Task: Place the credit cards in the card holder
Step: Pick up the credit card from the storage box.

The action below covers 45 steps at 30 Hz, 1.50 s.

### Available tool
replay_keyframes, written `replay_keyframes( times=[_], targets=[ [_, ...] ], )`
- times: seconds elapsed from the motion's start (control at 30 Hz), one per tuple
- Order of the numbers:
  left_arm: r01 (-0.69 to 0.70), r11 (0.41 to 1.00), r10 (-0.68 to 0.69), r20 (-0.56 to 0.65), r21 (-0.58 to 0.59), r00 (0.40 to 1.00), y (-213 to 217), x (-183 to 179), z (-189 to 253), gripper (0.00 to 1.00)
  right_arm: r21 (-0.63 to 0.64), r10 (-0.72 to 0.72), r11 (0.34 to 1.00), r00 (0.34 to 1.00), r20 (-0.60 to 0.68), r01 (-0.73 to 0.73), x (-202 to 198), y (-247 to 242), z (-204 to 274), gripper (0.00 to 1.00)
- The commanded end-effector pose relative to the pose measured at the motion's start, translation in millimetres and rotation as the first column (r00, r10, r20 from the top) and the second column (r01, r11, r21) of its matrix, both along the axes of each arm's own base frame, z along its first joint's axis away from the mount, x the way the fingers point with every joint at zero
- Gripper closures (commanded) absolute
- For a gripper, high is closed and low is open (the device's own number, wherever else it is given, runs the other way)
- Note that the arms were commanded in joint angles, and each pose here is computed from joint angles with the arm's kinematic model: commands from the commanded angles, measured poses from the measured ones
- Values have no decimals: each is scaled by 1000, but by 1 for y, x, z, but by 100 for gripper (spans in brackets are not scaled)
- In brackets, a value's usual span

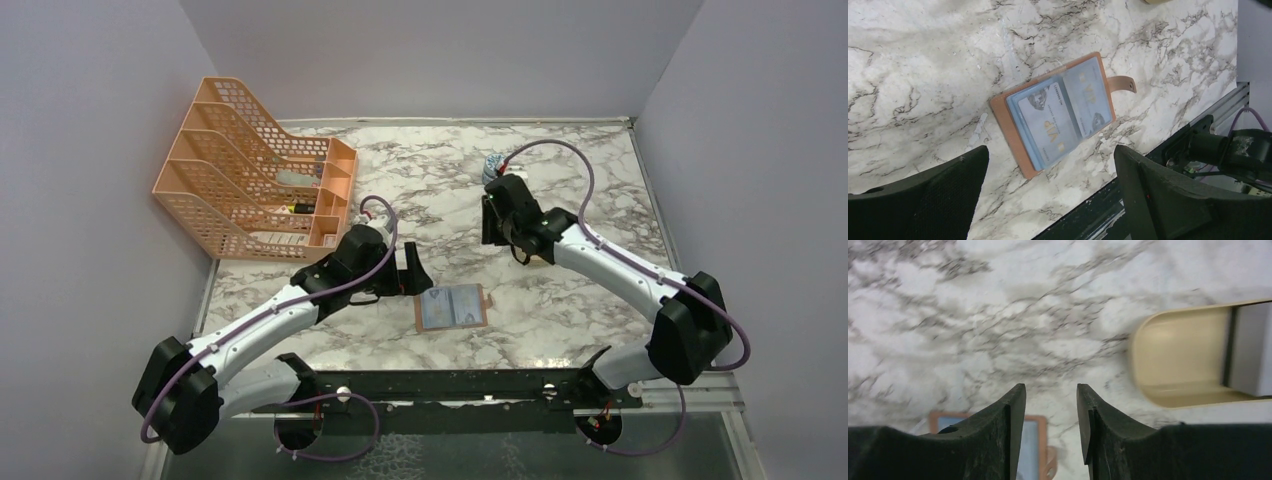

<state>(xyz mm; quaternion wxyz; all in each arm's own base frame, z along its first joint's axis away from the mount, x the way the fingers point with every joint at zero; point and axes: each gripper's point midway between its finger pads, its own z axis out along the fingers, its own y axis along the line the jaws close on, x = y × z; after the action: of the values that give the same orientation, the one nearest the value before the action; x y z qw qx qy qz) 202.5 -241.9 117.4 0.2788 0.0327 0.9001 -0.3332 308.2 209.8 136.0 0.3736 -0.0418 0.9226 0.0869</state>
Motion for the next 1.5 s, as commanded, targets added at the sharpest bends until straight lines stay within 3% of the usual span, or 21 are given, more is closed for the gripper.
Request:
replay_keyframes(
  times=[0.0, 0.23, 0.53, 1.1, 1.47],
  targets=[
    [28, 998, -31, 38, 58, 999, 10, -5, 8, 1, -285, -136, 946, 988, 80, 153, 27, -61, 10, 57],
    [86, 990, -94, 65, 115, 993, 17, -9, 16, 1, -492, -273, 820, 955, 111, 292, 52, -120, 10, 57],
    [80, 988, -92, 92, 130, 992, 24, -11, 17, 1, -627, -369, 707, 927, 67, 326, 56, -173, -16, 57],
    [68, 991, -82, 116, 119, 990, 26, -11, 23, 1, -728, -424, 612, 905, 29, 309, 59, -200, -50, 55],
    [72, 990, -85, 109, 120, 990, 26, -12, 22, 1, -741, -445, 599, 896, 8, 304, 57, -208, -59, 57]
  ],
)
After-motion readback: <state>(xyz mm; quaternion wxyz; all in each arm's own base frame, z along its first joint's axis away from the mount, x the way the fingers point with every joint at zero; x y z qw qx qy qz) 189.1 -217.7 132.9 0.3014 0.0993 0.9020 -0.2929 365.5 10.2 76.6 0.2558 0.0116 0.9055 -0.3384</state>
